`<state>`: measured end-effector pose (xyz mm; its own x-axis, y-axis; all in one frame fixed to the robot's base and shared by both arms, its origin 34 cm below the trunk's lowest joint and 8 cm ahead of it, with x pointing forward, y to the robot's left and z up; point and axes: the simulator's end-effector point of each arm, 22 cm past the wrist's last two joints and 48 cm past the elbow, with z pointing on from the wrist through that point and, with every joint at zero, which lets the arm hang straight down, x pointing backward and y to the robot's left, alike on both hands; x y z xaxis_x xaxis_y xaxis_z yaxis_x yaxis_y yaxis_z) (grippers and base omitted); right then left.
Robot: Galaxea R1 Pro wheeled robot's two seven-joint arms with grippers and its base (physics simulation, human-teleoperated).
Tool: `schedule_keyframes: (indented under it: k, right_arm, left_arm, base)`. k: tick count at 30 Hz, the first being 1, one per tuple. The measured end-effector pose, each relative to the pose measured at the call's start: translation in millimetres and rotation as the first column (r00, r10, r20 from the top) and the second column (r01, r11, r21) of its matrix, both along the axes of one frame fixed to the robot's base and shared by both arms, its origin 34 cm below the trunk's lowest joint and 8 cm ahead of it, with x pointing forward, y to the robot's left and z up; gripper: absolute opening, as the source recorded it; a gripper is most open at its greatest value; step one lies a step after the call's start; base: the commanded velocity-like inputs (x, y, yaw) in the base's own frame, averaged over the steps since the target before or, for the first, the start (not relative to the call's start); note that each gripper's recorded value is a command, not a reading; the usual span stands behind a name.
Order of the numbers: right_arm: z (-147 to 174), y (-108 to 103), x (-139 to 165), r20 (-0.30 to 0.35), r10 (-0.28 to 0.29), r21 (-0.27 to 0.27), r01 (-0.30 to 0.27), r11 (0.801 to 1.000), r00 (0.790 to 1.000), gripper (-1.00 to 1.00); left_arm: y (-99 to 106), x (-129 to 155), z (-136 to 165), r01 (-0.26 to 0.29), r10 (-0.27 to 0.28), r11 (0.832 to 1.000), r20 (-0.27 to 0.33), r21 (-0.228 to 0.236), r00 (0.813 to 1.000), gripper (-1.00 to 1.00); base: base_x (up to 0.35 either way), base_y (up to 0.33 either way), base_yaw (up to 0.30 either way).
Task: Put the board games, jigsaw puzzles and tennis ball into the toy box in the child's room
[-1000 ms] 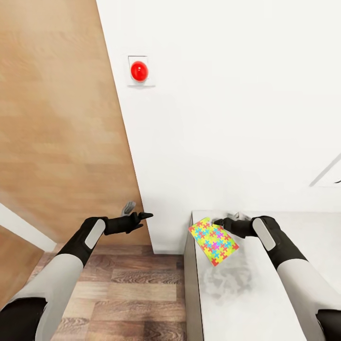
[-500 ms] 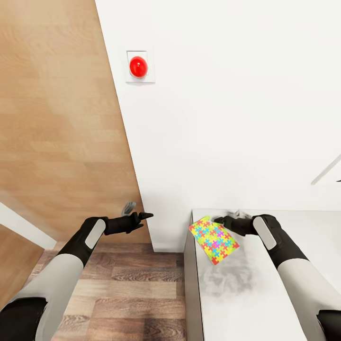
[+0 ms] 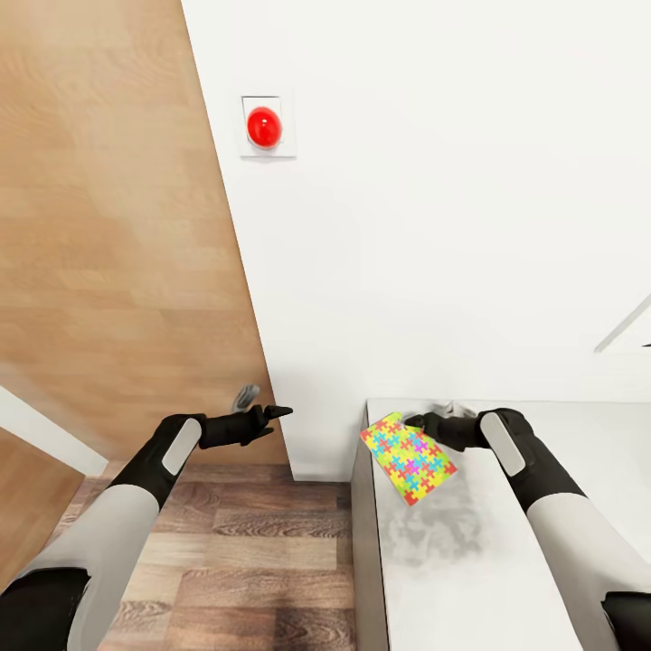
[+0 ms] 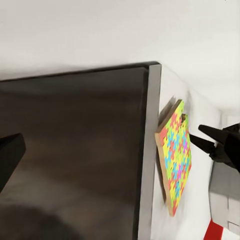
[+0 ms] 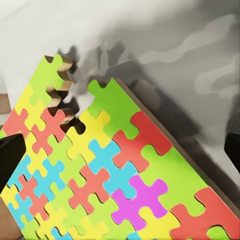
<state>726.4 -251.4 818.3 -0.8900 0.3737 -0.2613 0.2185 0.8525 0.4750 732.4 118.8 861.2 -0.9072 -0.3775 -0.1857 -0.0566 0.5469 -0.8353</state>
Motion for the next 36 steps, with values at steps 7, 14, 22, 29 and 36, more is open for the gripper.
schedule_keyframes:
  k: [7, 14, 22, 29, 36]
  right_arm:
    - [0, 2, -2, -0.010, 0.005, 0.008, -0.005, 1.000, 1.000, 1.00]
    - [0, 3, -2, -0.011, 0.005, 0.010, -0.005, 1.000, 1.000, 1.00]
    - [0, 3, -3, -0.011, 0.009, 0.010, -0.009, 1.000, 1.000, 1.00]
    - [2, 14, -4, -0.002, 0.028, 0.064, -0.027, 0.998, 1.000, 1.00]
    - [4, 24, -5, 0.004, 0.033, 0.119, -0.034, 0.992, 0.999, 1.00]
  left_arm:
    - [0, 0, 0, 0.000, 0.000, 1.000, 0.000, -0.002, 1.000, 1.00]
    - [0, 0, 0, -0.001, 0.001, 1.000, 0.000, -0.002, 1.000, 1.00]
    - [0, 0, 0, -0.001, 0.001, 1.000, 0.000, -0.002, 1.000, 1.00]
    - [0, 0, 0, 0.000, 0.000, 1.000, -0.001, -0.002, 1.000, 1.00]
    - [-2, 0, 1, 0.002, -0.002, 1.000, -0.001, -0.004, 1.000, 1.00]
  base:
    - [0.000, 0.000, 0.000]
    - [0.000, 0.000, 0.000]
    - [0.000, 0.000, 0.000]
    - [0.000, 0.000, 0.000]
    - [0.000, 0.000, 0.000]
